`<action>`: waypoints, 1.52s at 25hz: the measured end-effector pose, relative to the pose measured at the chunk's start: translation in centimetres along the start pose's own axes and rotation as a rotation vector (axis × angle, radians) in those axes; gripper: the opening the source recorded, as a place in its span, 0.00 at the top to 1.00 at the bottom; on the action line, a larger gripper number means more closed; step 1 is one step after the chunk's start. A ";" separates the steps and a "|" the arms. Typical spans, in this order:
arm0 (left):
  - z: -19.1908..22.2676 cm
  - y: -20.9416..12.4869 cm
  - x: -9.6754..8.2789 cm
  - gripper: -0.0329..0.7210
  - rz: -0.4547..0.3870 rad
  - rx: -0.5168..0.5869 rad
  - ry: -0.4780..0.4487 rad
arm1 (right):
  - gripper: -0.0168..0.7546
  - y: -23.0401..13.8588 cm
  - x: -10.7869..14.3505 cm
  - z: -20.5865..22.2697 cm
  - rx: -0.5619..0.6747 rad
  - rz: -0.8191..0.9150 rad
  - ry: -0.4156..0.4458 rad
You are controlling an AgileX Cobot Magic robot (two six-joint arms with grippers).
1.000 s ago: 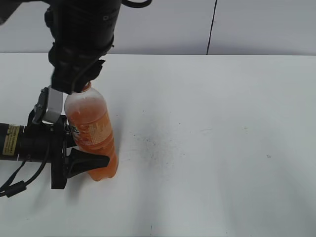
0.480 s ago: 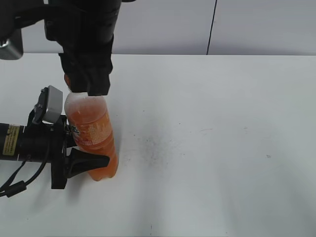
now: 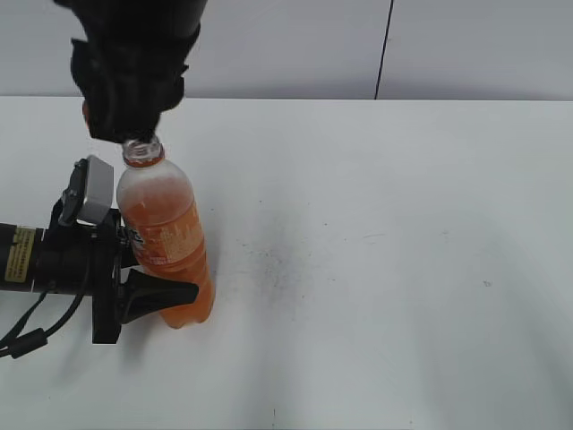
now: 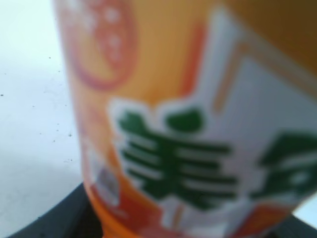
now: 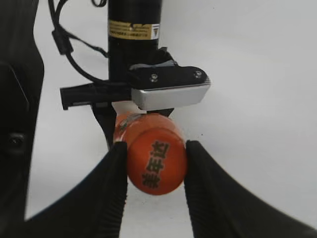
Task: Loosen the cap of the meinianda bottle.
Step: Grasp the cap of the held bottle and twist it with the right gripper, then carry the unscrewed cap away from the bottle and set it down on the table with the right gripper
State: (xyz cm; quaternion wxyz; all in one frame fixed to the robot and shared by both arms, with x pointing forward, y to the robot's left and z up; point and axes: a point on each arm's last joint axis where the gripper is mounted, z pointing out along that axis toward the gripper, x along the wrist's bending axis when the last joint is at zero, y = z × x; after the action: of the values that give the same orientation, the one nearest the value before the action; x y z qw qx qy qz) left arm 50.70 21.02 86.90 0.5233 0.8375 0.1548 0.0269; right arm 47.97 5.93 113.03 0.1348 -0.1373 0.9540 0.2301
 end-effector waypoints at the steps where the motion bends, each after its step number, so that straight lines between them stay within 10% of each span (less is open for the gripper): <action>1: 0.0 0.0 0.0 0.43 0.000 0.000 0.000 | 0.63 0.0 0.0 -0.7 -0.005 0.095 -0.014; 9: 0.0 0.0 0.0 0.43 0.000 0.000 0.000 | 0.63 -3.0 -2.3 -4.3 0.029 0.727 -0.204; 19: 0.0 0.0 0.0 0.43 0.000 0.000 0.000 | 0.63 -15.3 -6.5 -8.5 0.132 1.138 -0.375; 38: 0.0 0.1 0.0 0.43 -0.003 -0.006 0.003 | 0.63 -30.6 4.7 5.0 0.275 1.536 -0.260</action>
State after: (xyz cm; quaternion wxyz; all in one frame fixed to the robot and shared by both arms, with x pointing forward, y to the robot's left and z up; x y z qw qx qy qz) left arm 50.74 21.01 86.95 0.5257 0.8356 0.1569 0.0278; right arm 54.47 -18.87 94.93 0.0643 0.6057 0.7782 0.1531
